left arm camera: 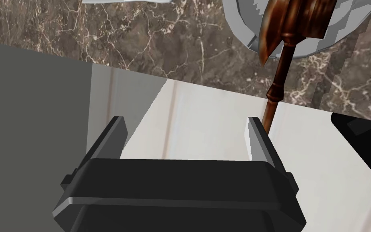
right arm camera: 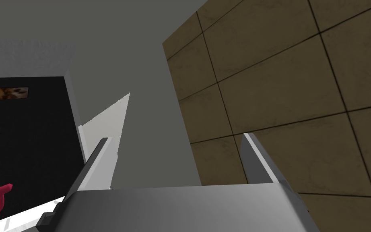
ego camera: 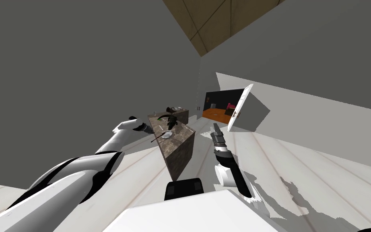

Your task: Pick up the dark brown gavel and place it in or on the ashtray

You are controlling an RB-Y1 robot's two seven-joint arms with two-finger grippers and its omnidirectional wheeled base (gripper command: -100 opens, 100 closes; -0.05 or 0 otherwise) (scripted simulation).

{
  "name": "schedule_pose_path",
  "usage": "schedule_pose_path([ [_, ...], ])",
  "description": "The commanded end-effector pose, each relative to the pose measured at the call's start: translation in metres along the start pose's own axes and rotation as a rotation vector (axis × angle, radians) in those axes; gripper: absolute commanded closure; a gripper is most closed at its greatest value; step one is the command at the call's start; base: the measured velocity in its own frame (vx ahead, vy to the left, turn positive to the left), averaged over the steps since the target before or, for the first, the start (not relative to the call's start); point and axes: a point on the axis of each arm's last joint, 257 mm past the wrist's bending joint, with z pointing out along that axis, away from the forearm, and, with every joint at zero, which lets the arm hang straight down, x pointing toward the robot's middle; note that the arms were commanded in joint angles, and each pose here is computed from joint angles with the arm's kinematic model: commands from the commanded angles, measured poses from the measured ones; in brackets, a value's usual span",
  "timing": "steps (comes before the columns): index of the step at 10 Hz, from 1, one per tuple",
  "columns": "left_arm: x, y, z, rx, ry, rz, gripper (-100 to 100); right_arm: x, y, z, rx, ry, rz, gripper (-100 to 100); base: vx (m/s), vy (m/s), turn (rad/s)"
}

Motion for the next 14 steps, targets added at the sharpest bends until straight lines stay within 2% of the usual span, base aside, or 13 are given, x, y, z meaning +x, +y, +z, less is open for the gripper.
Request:
schedule_pose_path([
  [1,-0.004,-0.006,-0.003,0.000,0.001,0.000,-100,0.000,0.000,0.000,0.000,0.000,0.000,0,0.001,-0.059,0.006],
  [4,-0.024,-0.029,-0.028,0.007,0.010,-0.001,-100,0.000,0.000,0.000,0.000,0.000,0.000,0,0.005,-0.066,0.021],
  [11,-0.024,-0.029,-0.028,0.007,0.010,-0.001,-100,0.000,0.000,0.000,0.000,0.000,0.000,0,-0.003,-0.003,-0.010],
  [12,-0.024,-0.029,-0.028,0.007,0.010,-0.001,0,0.000,0.000,0.000,0.000,0.000,0.000,0,0.000,0.000,0.000],
  [14,-0.024,-0.029,-0.028,0.007,0.010,-0.001,0,0.000,0.000,0.000,0.000,0.000,0.000,0,0.000,0.000,0.000],
])
